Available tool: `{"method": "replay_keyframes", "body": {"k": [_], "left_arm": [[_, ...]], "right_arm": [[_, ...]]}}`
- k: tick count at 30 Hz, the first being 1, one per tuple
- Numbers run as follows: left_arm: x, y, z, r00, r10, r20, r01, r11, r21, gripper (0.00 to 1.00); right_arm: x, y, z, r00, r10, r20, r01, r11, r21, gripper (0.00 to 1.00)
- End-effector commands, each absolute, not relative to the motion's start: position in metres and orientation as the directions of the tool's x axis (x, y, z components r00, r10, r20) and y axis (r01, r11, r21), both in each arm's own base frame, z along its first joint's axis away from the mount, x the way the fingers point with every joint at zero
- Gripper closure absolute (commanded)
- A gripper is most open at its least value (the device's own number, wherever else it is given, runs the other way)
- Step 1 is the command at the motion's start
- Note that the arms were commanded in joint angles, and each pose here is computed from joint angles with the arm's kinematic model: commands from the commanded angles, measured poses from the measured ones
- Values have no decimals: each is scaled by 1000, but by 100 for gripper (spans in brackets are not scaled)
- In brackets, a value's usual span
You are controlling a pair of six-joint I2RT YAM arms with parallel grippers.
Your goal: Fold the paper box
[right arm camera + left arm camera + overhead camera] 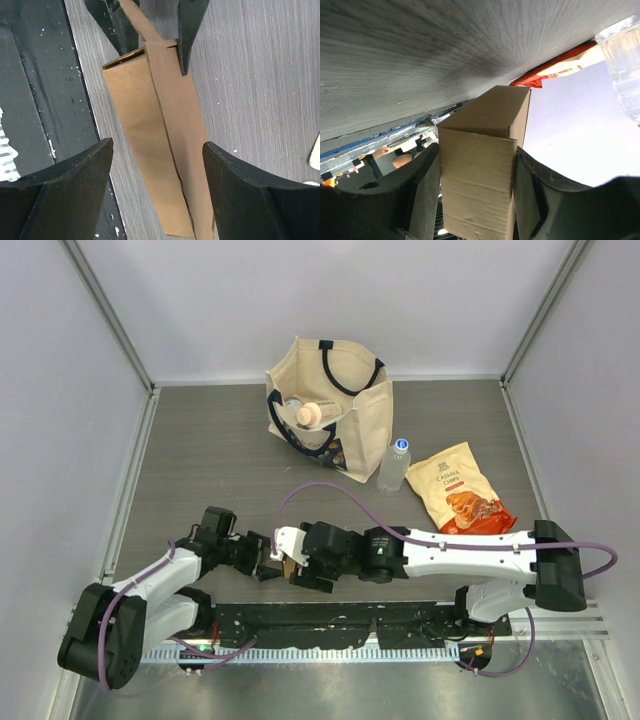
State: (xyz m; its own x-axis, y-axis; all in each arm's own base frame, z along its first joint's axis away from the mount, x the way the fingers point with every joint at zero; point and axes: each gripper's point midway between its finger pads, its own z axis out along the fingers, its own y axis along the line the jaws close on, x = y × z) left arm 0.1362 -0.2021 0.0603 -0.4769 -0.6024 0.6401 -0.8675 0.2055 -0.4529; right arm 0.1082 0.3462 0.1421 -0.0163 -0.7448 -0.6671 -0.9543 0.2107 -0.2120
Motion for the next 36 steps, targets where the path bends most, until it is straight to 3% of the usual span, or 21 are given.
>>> {"method": "replay_keyframes", "body": {"k": [1,4,21,25,28,31,33,36], "left_arm": [[126,-198,48,-329,-630,703,-938,134,-318,50],[129,-199,49,-331,-624,708,-935,115,-335,44],[130,-200,54,-329,-596,733,-931,73,-358,44],[127,-200,55,-354,-601,716,-924,110,-365,35],[132,-199,59,-383,-607,696,-909,114,-401,22],[136,-194,60,-445,-643,623,-873,156,-463,15],[147,-184,62,-489,-704,515,-830,193,-524,0],[159,-169,68,-558,-750,356,-739,253,-625,0]], "right_arm": [[112,359,152,44,-739,-673,-951,174,-254,23],[119,355,141,55,-767,-639,-938,180,-297,21],[154,365,127,191,-797,-573,-845,163,-509,21],[158,366,125,193,-802,-566,-835,170,-524,29],[158,367,115,184,-808,-560,-845,161,-511,39],[162,365,108,155,-815,-558,-854,173,-490,46],[165,362,105,128,-816,-563,-871,179,-458,48],[163,357,102,93,-820,-564,-897,177,-405,50]]}}
